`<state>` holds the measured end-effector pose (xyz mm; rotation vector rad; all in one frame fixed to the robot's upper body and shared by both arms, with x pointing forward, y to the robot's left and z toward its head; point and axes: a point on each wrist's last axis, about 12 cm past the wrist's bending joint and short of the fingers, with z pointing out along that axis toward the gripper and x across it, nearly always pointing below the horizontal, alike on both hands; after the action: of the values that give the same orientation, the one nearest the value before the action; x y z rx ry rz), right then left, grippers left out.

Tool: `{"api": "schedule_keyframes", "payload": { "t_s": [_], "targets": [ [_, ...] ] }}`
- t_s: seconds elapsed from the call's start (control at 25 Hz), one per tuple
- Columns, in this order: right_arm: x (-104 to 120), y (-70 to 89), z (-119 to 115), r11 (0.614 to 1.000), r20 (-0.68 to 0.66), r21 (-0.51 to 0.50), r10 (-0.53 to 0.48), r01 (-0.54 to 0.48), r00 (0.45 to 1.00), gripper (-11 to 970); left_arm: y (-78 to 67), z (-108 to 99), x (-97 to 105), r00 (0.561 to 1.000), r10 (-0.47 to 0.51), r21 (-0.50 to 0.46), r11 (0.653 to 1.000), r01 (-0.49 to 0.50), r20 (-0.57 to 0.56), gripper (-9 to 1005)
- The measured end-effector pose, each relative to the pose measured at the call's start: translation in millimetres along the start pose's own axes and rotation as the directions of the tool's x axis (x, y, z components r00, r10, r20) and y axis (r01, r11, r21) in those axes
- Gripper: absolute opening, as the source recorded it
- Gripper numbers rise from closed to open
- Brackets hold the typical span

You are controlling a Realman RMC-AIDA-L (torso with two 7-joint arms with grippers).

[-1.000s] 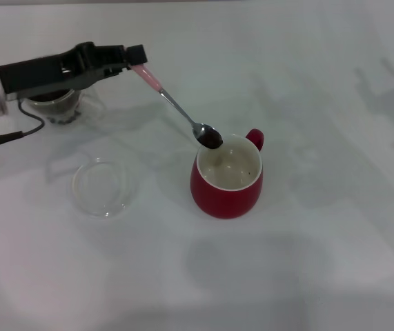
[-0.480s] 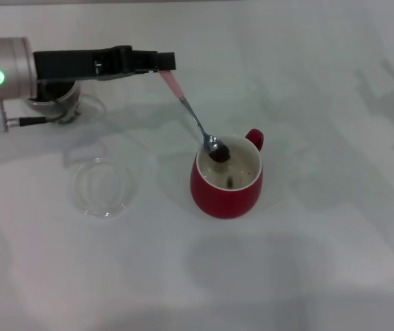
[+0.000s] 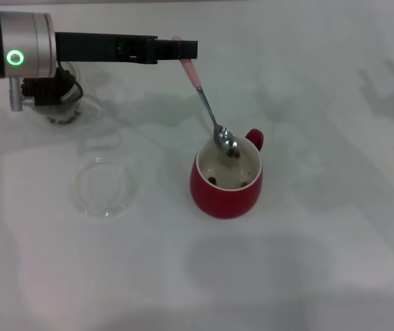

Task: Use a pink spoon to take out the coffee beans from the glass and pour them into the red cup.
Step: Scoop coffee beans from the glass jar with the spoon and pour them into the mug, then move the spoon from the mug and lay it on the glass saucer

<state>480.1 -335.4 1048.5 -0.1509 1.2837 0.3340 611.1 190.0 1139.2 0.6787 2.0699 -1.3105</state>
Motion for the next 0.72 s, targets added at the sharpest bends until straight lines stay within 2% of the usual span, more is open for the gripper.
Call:
{"api": "schedule_keyframes", "payload": {
  "t_s": [0.44,0.52,0.72],
  "targets": [
    [-1,-0.8,-1,1.0,0.005,0.0,-0.002,0.002,1.0,607,-1.4,-7,2,1.0,-0.004,0.012,1.0,0.004,0.001,136],
    [-1,-0.8,-1,1.0,0.005,0.0,-0.002,0.002,1.0,607,0.4,-16,3,1.0,-0.01,0.007,1.0,0.01,0.027,136],
    [-1,-0.6,-4,1.0,0.008,-0.001,-0.002,0.002,1.0,607,3.9,-59,9,0.988,-0.034,-0.006,0.999,0.036,0.151,136]
  ]
}}
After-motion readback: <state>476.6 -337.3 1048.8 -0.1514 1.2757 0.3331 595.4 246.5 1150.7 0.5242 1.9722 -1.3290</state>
